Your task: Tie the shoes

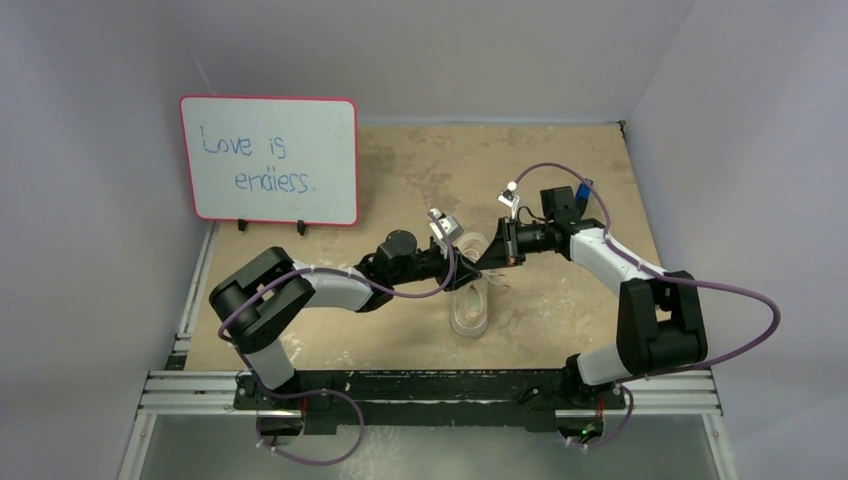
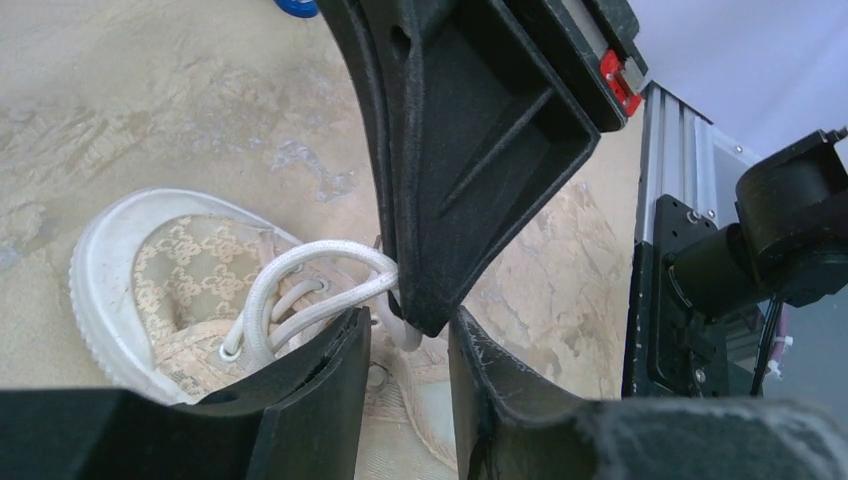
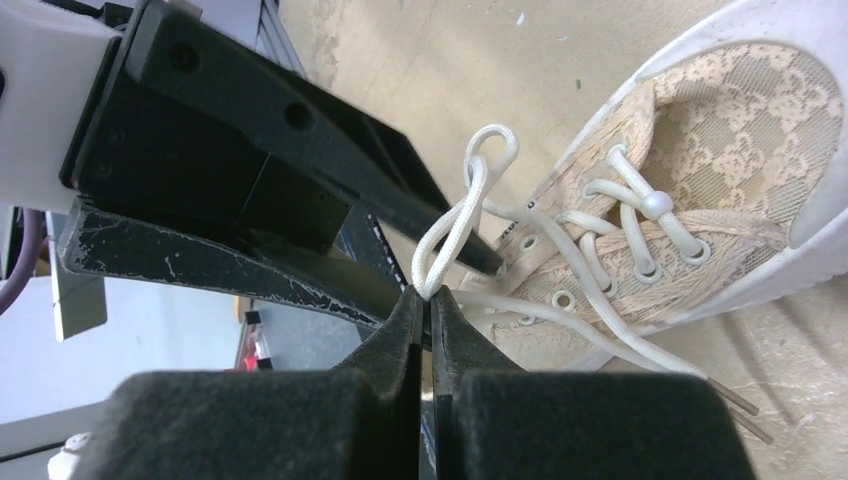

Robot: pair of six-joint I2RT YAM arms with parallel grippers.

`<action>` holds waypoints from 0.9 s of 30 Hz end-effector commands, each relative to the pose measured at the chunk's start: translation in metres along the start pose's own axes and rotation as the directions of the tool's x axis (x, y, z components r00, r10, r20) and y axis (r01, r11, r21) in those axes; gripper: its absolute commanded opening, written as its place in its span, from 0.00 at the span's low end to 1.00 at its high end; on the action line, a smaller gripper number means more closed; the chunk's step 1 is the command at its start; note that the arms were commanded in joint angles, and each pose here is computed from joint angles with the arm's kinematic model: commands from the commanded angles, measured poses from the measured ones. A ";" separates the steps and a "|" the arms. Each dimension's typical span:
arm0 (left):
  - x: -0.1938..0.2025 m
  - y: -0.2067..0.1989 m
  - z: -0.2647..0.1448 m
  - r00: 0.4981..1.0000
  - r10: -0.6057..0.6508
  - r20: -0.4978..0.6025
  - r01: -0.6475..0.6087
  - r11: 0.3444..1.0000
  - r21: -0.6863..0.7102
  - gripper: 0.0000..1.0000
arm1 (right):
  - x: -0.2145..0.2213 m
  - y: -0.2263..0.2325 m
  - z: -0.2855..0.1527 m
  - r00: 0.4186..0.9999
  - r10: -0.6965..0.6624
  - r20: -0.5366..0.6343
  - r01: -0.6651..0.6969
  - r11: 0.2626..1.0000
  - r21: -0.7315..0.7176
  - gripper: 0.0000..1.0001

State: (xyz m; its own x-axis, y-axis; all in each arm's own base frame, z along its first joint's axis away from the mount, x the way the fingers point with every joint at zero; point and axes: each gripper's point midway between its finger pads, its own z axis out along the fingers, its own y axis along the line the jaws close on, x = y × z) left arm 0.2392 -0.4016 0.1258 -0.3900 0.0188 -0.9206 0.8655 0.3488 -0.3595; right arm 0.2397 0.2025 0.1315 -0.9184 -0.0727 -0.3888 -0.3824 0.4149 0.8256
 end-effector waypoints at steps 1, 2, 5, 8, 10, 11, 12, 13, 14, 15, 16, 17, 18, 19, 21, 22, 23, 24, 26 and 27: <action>-0.031 -0.009 0.012 0.996 0.038 0.087 -0.042 0.998 0.051 0.29 | -0.012 0.021 -0.005 0.999 -0.043 0.017 0.044 0.997 -0.070 0.00; -0.031 -0.008 0.013 0.996 0.039 0.085 -0.043 0.998 0.048 0.25 | -0.012 0.021 -0.005 0.999 -0.043 0.018 0.044 0.996 -0.071 0.00; -0.032 -0.007 0.015 0.996 0.040 0.080 -0.044 0.998 0.047 0.08 | -0.011 0.022 -0.006 0.999 -0.047 0.018 0.049 0.996 -0.072 0.00; -0.034 -0.008 0.012 0.997 0.042 0.063 -0.044 0.998 0.035 0.00 | -0.013 0.018 -0.007 0.999 -0.050 0.017 0.051 0.998 -0.038 0.00; -0.034 -0.011 0.008 0.999 0.031 0.032 -0.032 0.999 0.033 0.00 | -0.014 0.012 -0.008 0.998 -0.066 0.018 0.066 0.998 0.017 0.06; -0.034 -0.013 0.005 1.000 0.024 0.019 -0.025 0.999 0.034 0.00 | -0.016 0.008 -0.009 0.996 -0.085 0.017 0.084 0.995 0.046 0.08; -0.034 -0.014 0.002 1.000 0.007 0.005 -0.007 1.000 0.029 0.00 | -0.017 0.003 -0.011 0.995 -0.097 0.014 0.096 0.992 0.081 0.11; -0.033 -0.017 -0.001 1.000 -0.013 -0.011 0.014 0.999 0.030 0.00 | -0.020 -0.001 -0.012 0.993 -0.116 0.013 0.114 0.987 0.110 0.15; -0.033 -0.020 -0.003 0.999 -0.037 -0.020 0.037 0.999 0.034 0.00 | -0.022 -0.004 -0.013 0.992 -0.126 0.011 0.124 0.983 0.135 0.19; -0.033 -0.023 -0.004 0.998 -0.061 -0.031 0.062 0.997 0.040 0.00 | -0.023 -0.007 -0.015 0.992 -0.126 0.008 0.123 0.980 0.160 0.25; -0.033 -0.025 -0.005 0.995 -0.093 -0.047 0.094 0.995 0.037 0.00 | -0.024 -0.009 -0.017 0.993 -0.120 0.006 0.117 0.975 0.190 0.31; -0.035 -0.027 -0.005 0.991 -0.119 -0.064 0.122 0.992 0.036 0.00 | -0.024 -0.012 -0.020 0.994 -0.111 0.007 0.107 0.969 0.222 0.34; -0.039 -0.030 -0.004 0.988 -0.138 -0.076 0.141 0.989 0.043 0.00 | -0.025 -0.013 -0.024 0.995 -0.100 0.010 0.094 0.963 0.254 0.37; -0.040 -0.033 -0.003 0.983 -0.159 -0.088 0.163 0.985 0.048 0.00 | -0.026 -0.018 -0.028 0.997 -0.070 0.021 0.060 0.948 0.312 0.40; -0.046 -0.039 -0.003 0.975 -0.204 -0.092 0.211 0.975 0.068 0.00 | -0.021 -0.023 -0.038 0.999 0.017 0.033 -0.029 0.916 0.401 0.42; -0.050 -0.042 -0.002 0.969 -0.229 -0.090 0.237 0.968 0.087 0.00 | -0.018 -0.025 -0.042 0.999 0.039 0.029 -0.047 0.899 0.435 0.43; -0.055 -0.045 -0.001 0.963 -0.255 -0.086 0.263 0.959 0.106 0.00 | -0.013 -0.023 -0.045 0.998 0.061 0.026 -0.066 0.894 0.442 0.43; -0.058 -0.046 0.000 0.956 -0.282 -0.083 0.290 0.950 0.116 0.00 | -0.007 -0.018 -0.046 0.997 0.076 0.021 -0.077 0.898 0.432 0.44; -0.062 -0.044 0.001 0.941 -0.327 -0.081 0.336 0.933 0.133 0.00 | 0.003 -0.012 -0.050 0.998 0.061 0.004 -0.057 0.904 0.424 0.45; -0.062 -0.041 0.001 0.934 -0.348 -0.080 0.356 0.925 0.135 0.00 | 0.007 -0.013 -0.055 1.000 0.031 0.005 -0.030 0.893 0.449 0.45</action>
State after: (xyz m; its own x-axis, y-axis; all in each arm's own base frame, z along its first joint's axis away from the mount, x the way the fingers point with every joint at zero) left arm 0.2242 -0.4127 0.1645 -0.6262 0.0416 -0.7786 0.7525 0.2936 -0.5895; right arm 0.2542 0.1629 0.1307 -0.9274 -0.0532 -0.3704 -0.2908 0.7253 0.6240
